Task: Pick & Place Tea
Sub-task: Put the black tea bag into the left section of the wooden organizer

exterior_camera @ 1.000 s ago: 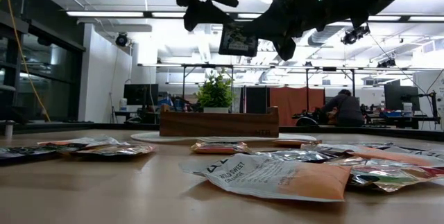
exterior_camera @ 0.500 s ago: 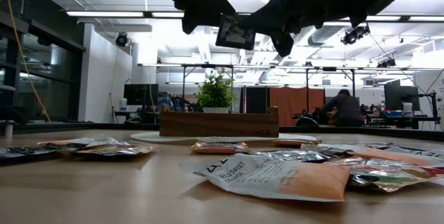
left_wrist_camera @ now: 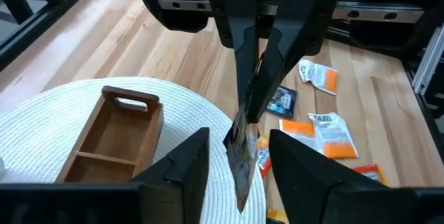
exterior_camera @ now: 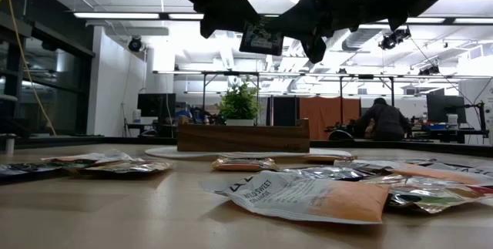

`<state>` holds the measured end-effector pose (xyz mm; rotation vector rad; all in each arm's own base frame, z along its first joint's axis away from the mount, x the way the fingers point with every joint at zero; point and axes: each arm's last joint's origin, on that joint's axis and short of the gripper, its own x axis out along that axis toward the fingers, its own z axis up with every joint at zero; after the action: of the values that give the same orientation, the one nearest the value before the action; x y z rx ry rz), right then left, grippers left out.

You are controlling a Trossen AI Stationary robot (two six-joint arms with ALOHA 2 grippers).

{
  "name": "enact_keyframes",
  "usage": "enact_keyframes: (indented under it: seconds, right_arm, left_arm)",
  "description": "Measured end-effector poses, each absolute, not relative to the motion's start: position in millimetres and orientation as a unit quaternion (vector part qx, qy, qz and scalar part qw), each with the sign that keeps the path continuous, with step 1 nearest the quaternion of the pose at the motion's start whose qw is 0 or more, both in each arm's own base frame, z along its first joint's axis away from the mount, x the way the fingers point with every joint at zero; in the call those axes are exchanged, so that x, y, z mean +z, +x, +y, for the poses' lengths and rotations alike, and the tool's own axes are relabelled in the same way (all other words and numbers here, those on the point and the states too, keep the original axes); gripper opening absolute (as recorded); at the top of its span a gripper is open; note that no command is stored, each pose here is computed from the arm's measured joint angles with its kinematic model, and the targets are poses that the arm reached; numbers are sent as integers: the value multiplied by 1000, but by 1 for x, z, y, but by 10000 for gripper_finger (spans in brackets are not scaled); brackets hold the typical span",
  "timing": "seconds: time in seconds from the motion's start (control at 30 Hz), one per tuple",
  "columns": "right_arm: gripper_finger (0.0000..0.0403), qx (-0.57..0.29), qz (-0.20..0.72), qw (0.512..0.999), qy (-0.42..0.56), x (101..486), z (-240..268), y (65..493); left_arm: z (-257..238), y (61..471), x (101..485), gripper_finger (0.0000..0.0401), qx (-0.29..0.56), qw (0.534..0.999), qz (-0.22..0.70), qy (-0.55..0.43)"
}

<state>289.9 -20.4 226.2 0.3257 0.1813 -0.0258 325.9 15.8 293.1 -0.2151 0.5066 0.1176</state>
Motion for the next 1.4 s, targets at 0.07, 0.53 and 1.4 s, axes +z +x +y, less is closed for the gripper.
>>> enact_keyframes:
  seconds: [0.07,0.53,1.4]
  right_arm:
    - [0,-12,90,983,162,226,-20,290]
    - [0,-13,91,982,163,226,-20,290]
    - [249,-13,104,973,207,242,-38,271]
  left_arm:
    - [16,326,293,119,58,961,250,-107]
    - [17,325,292,2,78,959,254,-96]
    - [25,301,281,0,237,906,351,-31]
